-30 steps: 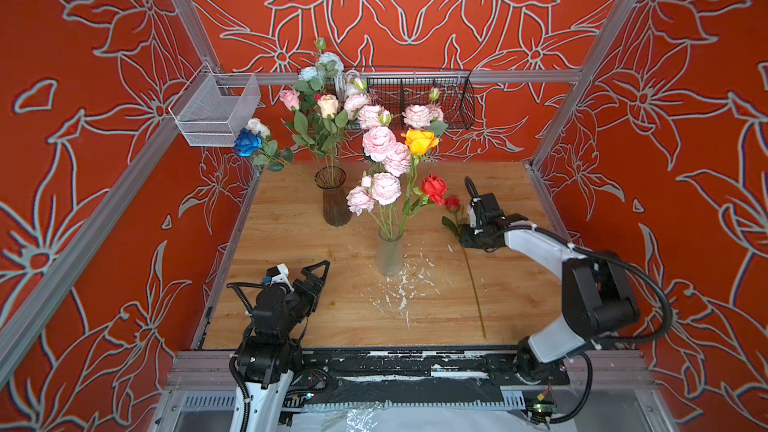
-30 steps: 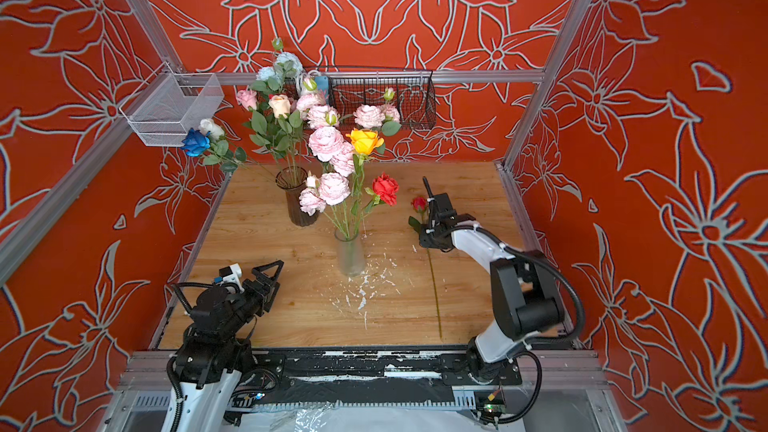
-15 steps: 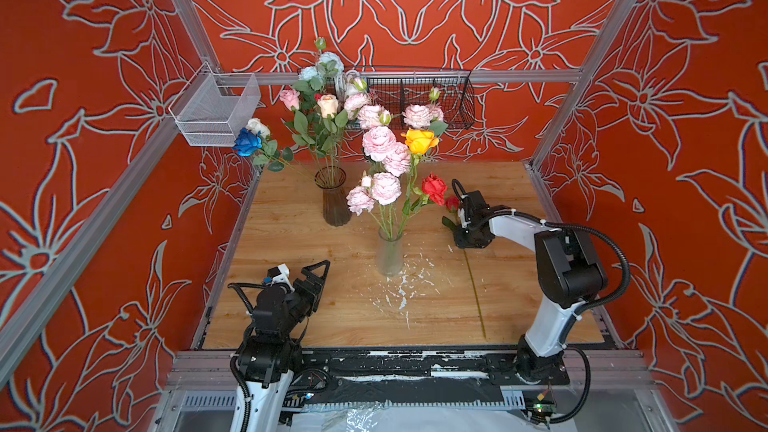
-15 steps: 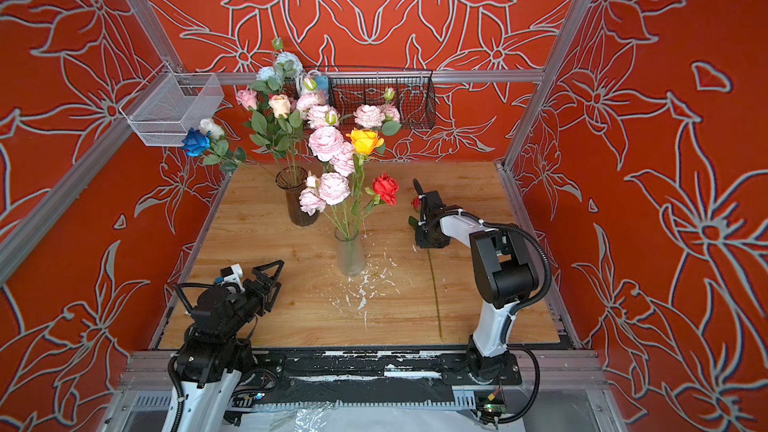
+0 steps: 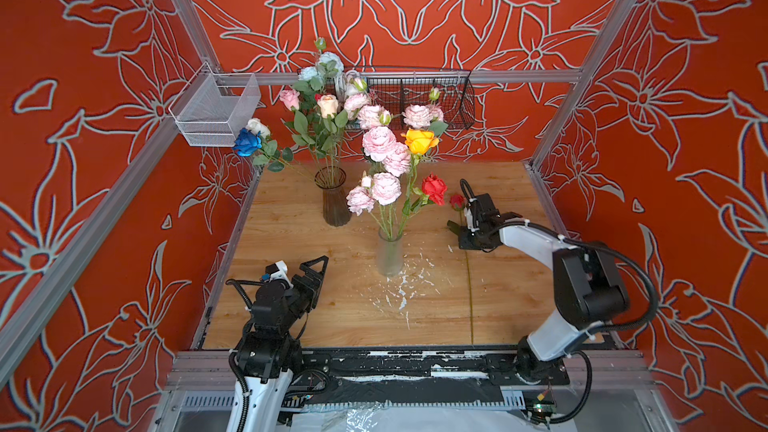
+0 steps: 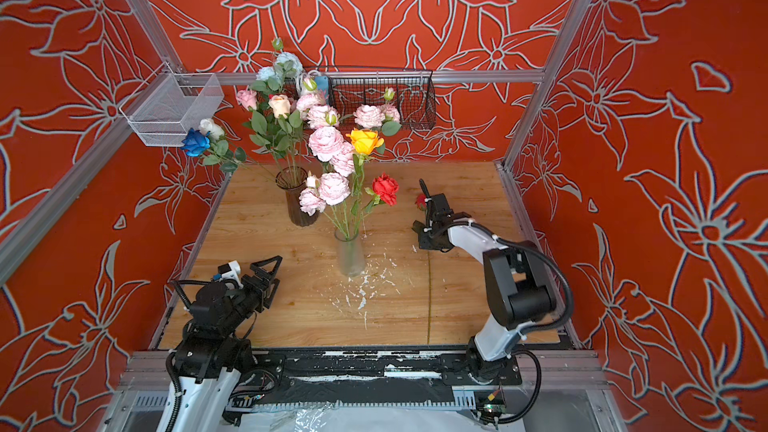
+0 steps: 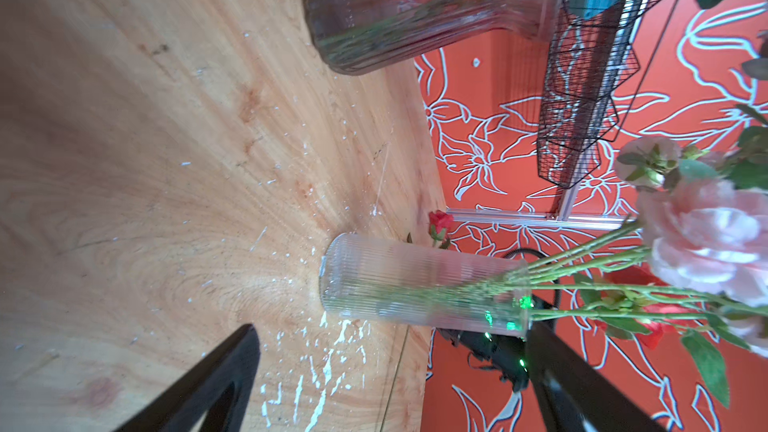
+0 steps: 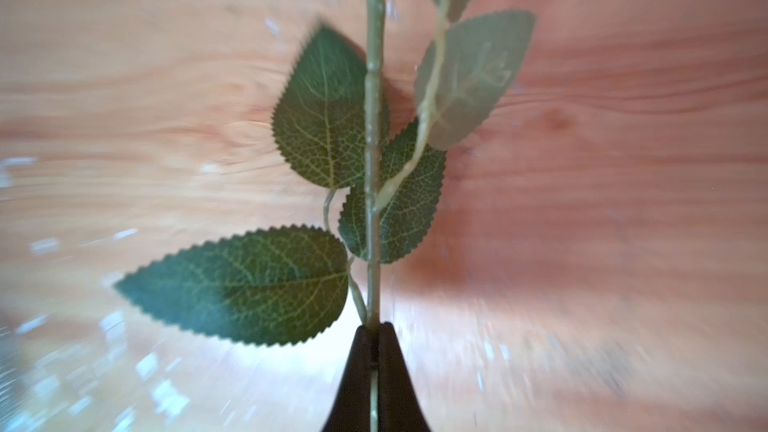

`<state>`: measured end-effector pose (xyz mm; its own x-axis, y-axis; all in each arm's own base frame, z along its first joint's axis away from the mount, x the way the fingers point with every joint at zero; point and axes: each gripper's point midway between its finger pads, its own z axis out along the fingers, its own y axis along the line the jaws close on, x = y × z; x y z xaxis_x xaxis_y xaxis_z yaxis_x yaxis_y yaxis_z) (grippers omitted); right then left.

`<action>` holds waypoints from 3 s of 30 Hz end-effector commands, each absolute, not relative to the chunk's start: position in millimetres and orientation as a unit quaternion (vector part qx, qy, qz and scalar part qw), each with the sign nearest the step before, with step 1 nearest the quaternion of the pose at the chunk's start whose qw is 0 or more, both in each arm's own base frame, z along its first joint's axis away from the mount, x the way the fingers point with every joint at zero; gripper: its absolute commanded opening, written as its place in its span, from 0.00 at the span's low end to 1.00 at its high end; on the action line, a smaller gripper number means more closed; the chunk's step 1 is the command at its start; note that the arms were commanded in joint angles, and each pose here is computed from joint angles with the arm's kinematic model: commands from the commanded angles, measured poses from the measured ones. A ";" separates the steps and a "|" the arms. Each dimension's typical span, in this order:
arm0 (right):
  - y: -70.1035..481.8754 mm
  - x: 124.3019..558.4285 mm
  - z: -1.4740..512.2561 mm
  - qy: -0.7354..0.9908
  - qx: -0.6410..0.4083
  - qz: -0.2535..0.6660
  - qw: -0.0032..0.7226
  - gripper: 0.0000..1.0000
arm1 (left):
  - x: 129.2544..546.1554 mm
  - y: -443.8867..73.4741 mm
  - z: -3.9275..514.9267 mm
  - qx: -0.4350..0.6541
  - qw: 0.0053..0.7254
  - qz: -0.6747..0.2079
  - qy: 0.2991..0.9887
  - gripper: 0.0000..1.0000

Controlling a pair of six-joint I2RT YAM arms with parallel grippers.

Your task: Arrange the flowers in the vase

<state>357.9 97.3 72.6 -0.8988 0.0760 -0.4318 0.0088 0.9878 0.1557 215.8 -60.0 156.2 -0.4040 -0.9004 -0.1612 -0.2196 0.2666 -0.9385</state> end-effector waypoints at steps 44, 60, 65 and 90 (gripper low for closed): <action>319.7 227.5 572.8 0.408 -0.291 0.256 0.827 0.00 | 215.9 -56.0 239.4 -0.344 0.441 -0.445 0.699 1.00; 335.7 267.6 447.1 0.547 -0.267 0.255 0.751 0.00 | 219.9 -56.0 233.9 -0.349 0.433 -0.442 0.703 1.00; 332.8 272.4 411.5 0.577 -0.262 0.245 0.734 0.00 | 219.7 -55.6 233.3 -0.349 0.434 -0.441 0.704 1.00; 306.7 244.2 407.0 0.638 -0.271 0.252 0.675 0.47 | 252.0 -68.9 185.5 -0.349 0.378 -0.425 0.745 0.96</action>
